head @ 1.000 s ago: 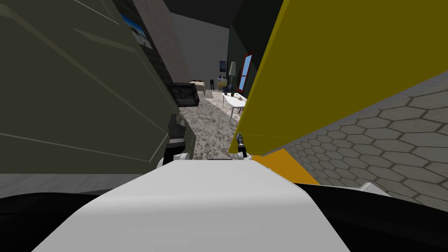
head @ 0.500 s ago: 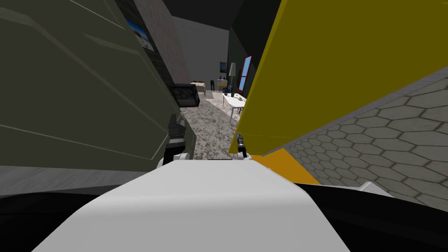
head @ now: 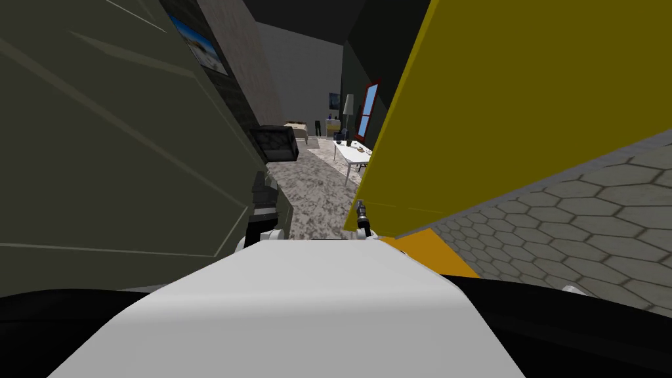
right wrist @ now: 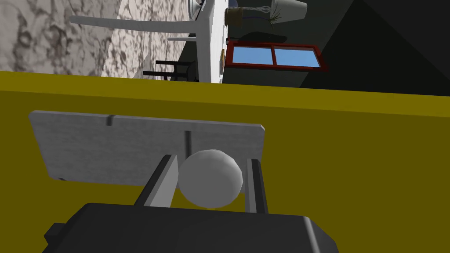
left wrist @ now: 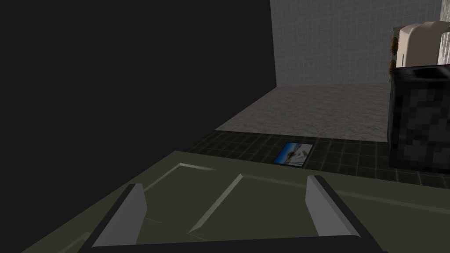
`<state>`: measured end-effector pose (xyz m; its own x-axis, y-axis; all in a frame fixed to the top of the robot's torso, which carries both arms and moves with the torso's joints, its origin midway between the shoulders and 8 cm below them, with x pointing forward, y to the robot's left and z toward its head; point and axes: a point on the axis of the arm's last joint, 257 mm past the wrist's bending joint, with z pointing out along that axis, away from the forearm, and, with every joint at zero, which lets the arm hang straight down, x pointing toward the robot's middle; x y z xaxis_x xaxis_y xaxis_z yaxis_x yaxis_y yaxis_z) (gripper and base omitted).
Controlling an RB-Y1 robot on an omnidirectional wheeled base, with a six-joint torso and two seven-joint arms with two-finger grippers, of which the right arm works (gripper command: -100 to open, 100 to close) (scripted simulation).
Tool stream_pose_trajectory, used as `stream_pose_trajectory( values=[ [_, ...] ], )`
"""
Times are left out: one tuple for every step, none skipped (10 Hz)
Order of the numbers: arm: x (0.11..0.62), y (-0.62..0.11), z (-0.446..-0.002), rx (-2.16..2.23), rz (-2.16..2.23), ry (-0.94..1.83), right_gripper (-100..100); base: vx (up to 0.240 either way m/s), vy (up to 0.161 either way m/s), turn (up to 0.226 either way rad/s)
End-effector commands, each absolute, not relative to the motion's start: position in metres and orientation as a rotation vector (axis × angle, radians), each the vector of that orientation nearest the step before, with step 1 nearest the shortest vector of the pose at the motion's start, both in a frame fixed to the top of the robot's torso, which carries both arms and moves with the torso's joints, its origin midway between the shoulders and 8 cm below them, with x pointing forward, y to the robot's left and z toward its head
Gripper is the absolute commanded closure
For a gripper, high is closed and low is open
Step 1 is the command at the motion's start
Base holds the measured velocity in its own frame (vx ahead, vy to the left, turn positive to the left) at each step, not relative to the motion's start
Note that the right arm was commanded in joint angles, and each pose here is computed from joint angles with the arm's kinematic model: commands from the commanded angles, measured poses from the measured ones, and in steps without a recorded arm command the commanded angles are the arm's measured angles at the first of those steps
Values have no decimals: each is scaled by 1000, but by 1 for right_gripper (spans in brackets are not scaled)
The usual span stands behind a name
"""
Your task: Push the door open
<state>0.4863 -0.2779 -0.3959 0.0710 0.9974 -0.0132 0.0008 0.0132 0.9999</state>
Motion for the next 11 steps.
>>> stream_pose_trajectory(
  values=[
    [486,-294,-393,1237,1124,1140,100,184,51,-39],
    [486,-300,-392,1243,1113,1131,100,197,43,-74],
    [485,-307,-392,1249,1102,1120,100,208,47,-55],
    [484,-313,-392,1256,1090,1109,100,209,54,-48],
    [483,-320,-392,1263,1078,1097,100,200,57,-33],
    [483,-320,-392,1263,1078,1097,100,132,26,-26],
    [483,-320,-392,1263,1078,1097,100,48,1,-2],
    [481,-334,-392,1278,1054,1071,100,118,37,-57],
    [480,-338,-392,1282,1047,1065,100,156,71,-80],
    [479,-345,-392,1289,1035,1052,100,191,59,-71],
    [477,-352,-391,1297,1022,1038,100,203,50,-76]
  ],
)
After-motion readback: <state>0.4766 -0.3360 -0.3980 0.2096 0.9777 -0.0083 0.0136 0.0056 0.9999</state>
